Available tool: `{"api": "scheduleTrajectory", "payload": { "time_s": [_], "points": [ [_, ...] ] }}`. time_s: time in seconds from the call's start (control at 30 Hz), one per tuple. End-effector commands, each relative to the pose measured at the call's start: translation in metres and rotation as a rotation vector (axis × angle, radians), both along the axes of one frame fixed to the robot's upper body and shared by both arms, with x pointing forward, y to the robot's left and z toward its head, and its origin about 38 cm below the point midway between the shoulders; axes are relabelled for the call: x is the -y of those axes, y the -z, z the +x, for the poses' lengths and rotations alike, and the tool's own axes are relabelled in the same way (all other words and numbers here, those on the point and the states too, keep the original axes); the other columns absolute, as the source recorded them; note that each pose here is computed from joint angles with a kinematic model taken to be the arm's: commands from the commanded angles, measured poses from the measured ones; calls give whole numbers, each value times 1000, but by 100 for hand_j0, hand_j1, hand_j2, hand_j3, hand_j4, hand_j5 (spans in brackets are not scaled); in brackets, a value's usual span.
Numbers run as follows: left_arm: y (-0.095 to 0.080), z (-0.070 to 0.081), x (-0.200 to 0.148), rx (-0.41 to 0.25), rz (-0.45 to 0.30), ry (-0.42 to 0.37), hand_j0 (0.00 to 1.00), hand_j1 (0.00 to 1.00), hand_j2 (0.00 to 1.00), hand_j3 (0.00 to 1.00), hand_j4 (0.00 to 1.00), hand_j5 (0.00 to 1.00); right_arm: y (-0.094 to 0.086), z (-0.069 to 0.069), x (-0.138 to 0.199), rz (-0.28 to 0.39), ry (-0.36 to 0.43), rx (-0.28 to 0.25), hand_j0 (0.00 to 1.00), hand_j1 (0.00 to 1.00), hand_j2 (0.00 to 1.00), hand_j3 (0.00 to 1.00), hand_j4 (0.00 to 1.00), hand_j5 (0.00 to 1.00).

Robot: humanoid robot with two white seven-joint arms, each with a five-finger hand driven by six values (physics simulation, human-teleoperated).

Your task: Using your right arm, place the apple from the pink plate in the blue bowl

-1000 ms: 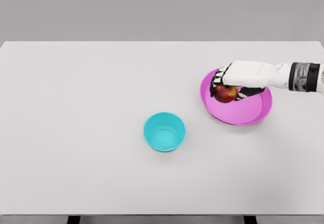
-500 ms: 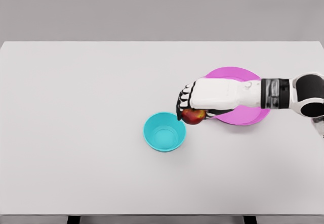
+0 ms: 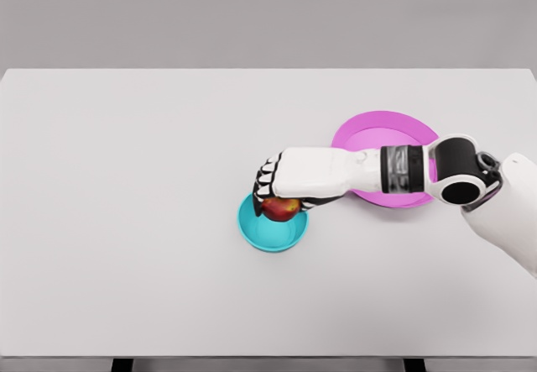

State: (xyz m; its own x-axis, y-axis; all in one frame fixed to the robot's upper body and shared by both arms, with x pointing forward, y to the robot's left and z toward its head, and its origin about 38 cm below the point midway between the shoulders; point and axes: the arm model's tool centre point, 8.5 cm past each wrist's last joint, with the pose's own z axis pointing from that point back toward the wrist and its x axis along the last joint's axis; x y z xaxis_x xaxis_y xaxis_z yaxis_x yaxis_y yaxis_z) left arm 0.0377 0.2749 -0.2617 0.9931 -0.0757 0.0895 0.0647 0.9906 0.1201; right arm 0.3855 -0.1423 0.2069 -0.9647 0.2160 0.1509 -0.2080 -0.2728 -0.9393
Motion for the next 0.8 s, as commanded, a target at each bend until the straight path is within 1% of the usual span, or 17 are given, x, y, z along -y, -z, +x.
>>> {"api": "scheduleTrajectory", "payload": {
  "time_s": [0.0,0.07,0.1,0.13,0.33,0.43,0.5,0.53,0.57,0.6,0.63,0.7,0.73,0.77],
  "points": [
    [0,0,0,0,0,0,100,100,100,100,100,100,3,1,-2,-5,4,-2,57,57,57,57,57,57],
    [0,0,0,0,-1,0,100,100,100,100,100,100,4,1,-2,-9,3,-1,58,58,58,58,58,58],
    [0,0,0,0,0,0,100,100,100,100,100,100,4,1,-2,-9,3,-3,75,75,75,75,75,75],
    [0,0,0,0,-1,0,100,100,100,100,100,100,3,1,-2,-10,3,0,100,100,100,100,100,100],
    [0,0,0,0,0,0,100,100,100,100,100,100,2,2,-1,-9,6,2,100,100,100,100,100,100],
    [0,0,0,0,0,0,100,100,100,100,100,100,-5,4,2,-6,9,20,100,100,100,100,100,100],
    [0,0,0,0,0,0,100,100,100,100,100,100,-24,11,14,31,49,60,100,100,100,100,100,100],
    [0,0,0,0,0,0,100,100,100,100,100,100,-47,17,30,68,96,117,100,100,100,100,100,100],
    [0,0,0,0,0,0,100,100,100,100,100,100,-63,20,49,72,138,156,100,100,100,100,100,100],
    [0,0,0,0,0,0,100,100,100,100,100,100,-69,21,58,72,159,172,100,100,100,100,100,100],
    [0,0,0,0,0,0,100,100,100,100,100,100,-81,25,72,82,194,199,100,100,100,100,100,100],
    [0,0,0,0,0,0,100,100,100,100,100,100,-86,26,101,63,259,214,100,100,100,100,100,100],
    [0,0,0,0,0,0,100,100,100,100,100,100,-88,28,120,73,315,216,100,100,100,100,100,100],
    [0,0,0,0,0,2,100,100,100,100,100,100,-86,30,141,69,373,208,100,100,100,100,100,100]
  ]
}}
